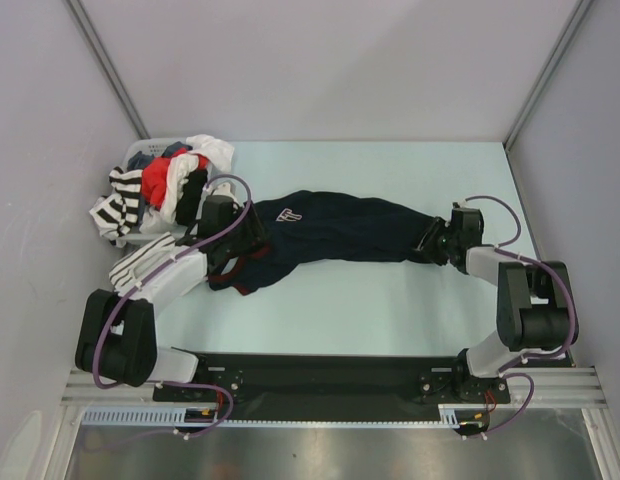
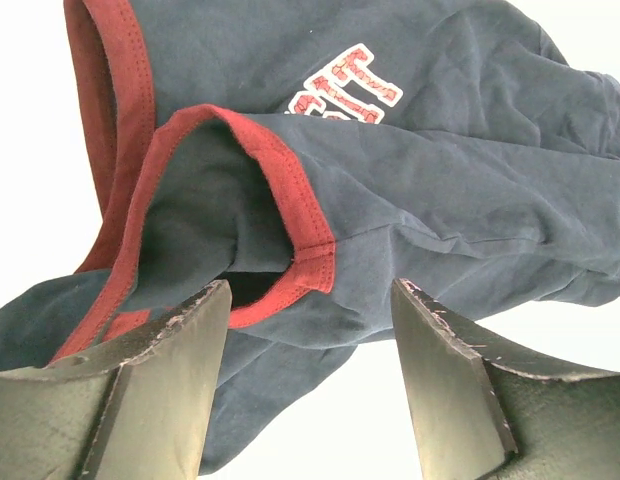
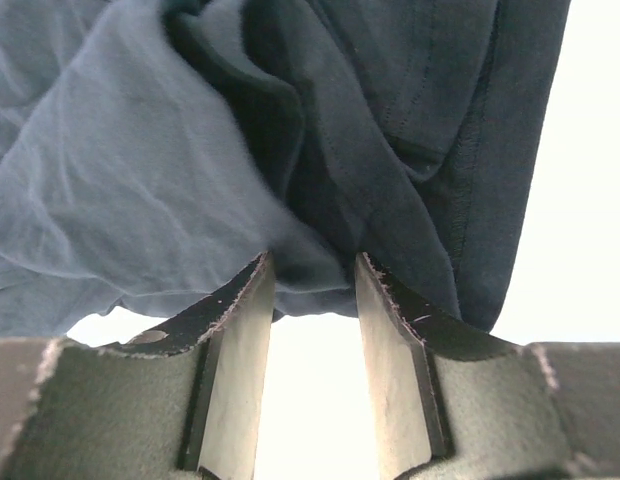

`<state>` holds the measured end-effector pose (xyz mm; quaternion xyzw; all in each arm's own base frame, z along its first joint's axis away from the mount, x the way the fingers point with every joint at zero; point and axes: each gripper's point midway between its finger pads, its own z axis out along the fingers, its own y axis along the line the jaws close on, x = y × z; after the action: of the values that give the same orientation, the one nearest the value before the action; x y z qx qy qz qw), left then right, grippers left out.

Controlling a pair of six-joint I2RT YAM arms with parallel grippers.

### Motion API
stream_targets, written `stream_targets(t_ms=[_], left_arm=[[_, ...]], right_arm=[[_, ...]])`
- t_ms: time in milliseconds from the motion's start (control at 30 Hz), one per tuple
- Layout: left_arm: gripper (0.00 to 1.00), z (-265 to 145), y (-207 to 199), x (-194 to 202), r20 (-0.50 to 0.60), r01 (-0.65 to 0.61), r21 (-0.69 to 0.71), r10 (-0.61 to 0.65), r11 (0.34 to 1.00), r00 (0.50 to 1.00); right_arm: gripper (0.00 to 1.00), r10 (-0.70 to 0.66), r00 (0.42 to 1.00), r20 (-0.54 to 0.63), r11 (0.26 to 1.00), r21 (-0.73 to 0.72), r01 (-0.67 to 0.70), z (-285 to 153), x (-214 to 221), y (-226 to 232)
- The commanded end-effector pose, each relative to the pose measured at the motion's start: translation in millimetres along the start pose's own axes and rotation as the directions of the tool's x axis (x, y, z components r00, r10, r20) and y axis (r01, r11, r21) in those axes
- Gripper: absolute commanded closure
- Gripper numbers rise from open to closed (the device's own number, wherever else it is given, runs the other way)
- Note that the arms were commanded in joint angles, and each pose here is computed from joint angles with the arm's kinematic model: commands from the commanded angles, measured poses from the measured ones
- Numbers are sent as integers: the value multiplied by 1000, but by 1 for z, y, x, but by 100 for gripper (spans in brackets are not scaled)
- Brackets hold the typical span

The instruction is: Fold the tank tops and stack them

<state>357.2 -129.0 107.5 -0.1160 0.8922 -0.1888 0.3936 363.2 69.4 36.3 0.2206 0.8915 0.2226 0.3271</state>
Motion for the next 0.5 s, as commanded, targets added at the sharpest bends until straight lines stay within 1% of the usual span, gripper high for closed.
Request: stream_targets(t_ms=[0, 100, 200, 233, 333, 400, 433, 467], left_arm=[[29, -9, -14, -22, 58, -15, 26, 14, 1000, 998], [29, -9, -14, -23, 58, -13, 30, 11, 999, 998], [29, -10, -15, -23, 61, -13, 30, 11, 999, 998], [29, -11, -15, -23, 61, -16, 30, 14, 999, 998], [29, -10, -14, -25, 65, -24, 24, 23, 999, 998], [29, -10, -14, -26, 65, -23, 21, 22, 1000, 998], [29, -8, -14, -26, 63, -25, 20, 24, 999, 998], [29, -8, -15, -27, 65, -24, 21, 23, 1000, 998]], right_arm=[[56, -2, 1000, -3, 1000, 18, 2, 5, 1, -6], [58, 0, 1000, -4, 1000, 10, 0, 6, 2, -5], [69, 0, 1000, 4, 1000, 2, 0, 4, 0, -3], [75, -1, 1000, 10, 1000, 4, 1, 3, -1, -3], [78, -16, 999, 43, 1000, 20, 15, -4, -8, -3], [85, -21, 998, 56, 999, 38, 19, -7, -10, -5], [92, -27, 997, 75, 999, 35, 24, -11, -14, -3], [93, -30, 996, 83, 999, 39, 26, -13, -15, -3]])
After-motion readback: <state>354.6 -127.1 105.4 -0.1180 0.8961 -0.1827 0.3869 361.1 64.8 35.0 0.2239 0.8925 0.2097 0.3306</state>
